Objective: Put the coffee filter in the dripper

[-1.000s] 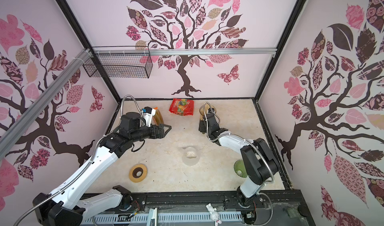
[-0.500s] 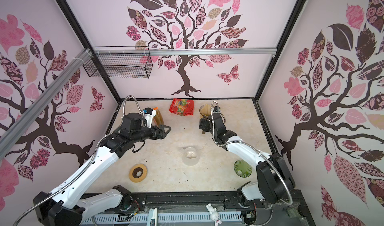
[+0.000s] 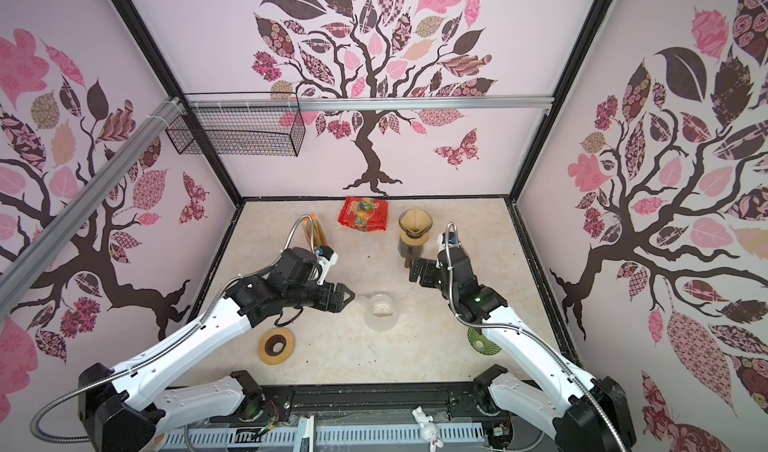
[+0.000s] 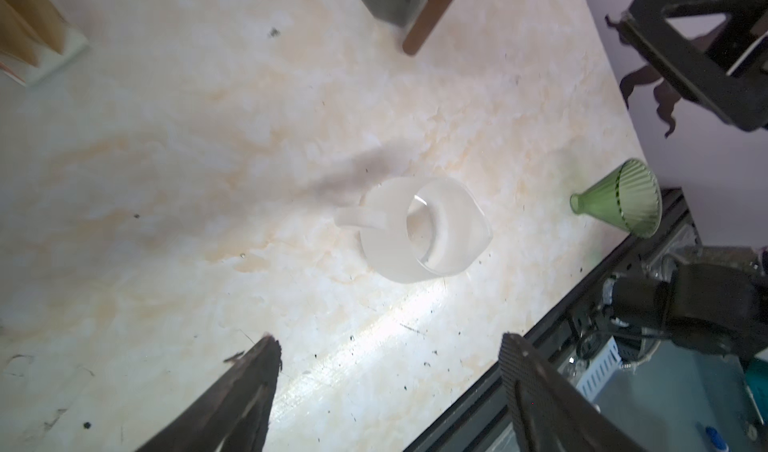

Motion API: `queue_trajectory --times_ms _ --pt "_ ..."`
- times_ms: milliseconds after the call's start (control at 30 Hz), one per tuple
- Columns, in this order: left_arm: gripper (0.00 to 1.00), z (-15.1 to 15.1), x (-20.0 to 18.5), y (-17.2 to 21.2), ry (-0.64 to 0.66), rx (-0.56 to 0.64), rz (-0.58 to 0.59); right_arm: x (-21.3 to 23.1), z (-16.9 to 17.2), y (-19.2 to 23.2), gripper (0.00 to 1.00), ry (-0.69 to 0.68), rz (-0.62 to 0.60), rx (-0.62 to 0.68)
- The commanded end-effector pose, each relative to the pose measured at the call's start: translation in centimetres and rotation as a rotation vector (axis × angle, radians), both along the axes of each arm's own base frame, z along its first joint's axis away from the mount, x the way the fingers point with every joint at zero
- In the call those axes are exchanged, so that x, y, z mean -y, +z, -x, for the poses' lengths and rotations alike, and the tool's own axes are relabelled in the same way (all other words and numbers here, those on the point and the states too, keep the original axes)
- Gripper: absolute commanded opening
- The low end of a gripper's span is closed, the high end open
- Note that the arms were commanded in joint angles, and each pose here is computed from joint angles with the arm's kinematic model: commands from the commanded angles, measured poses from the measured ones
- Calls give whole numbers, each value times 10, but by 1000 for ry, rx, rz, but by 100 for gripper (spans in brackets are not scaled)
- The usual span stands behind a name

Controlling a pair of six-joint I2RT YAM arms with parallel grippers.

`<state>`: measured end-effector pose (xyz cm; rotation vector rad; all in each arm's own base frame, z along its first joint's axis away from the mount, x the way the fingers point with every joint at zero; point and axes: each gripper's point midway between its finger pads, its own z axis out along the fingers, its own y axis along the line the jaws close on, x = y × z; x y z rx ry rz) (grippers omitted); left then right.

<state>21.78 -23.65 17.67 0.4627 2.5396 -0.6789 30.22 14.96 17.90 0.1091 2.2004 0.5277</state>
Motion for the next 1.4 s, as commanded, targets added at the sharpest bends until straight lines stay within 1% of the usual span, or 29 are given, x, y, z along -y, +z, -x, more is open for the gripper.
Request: queue_trajectory --times_ms 0,133,300,533,700,833,967,1233,1367 --pt "80 20 12 -39 -24 -103 -47 -9 25 -31 100 66 -1 -113" --pt "73 36 29 -70 -66 -160 -95 -16 43 -55 100 94 54 -160" --pt "67 40 46 -93 -68 -198 -109 -26 54 -85 100 130 52 -222" --pt "66 32 52 -112 -18 -213 -113 -37 55 -108 100 153 90 -269" --pt "66 24 58 -118 17 -211 -108 -41 52 -111 100 162 94 -272" --pt "65 13 57 -123 68 -205 -125 -46 48 -113 100 170 98 -274" --pt "65 0 55 -123 132 -205 -108 -54 41 -113 100 182 92 -274" --pt "65 -32 40 -120 229 -194 -74 -78 15 -108 100 198 72 -251" --pt "65 -53 28 -119 275 -170 -87 -91 -2 -105 100 196 68 -236"
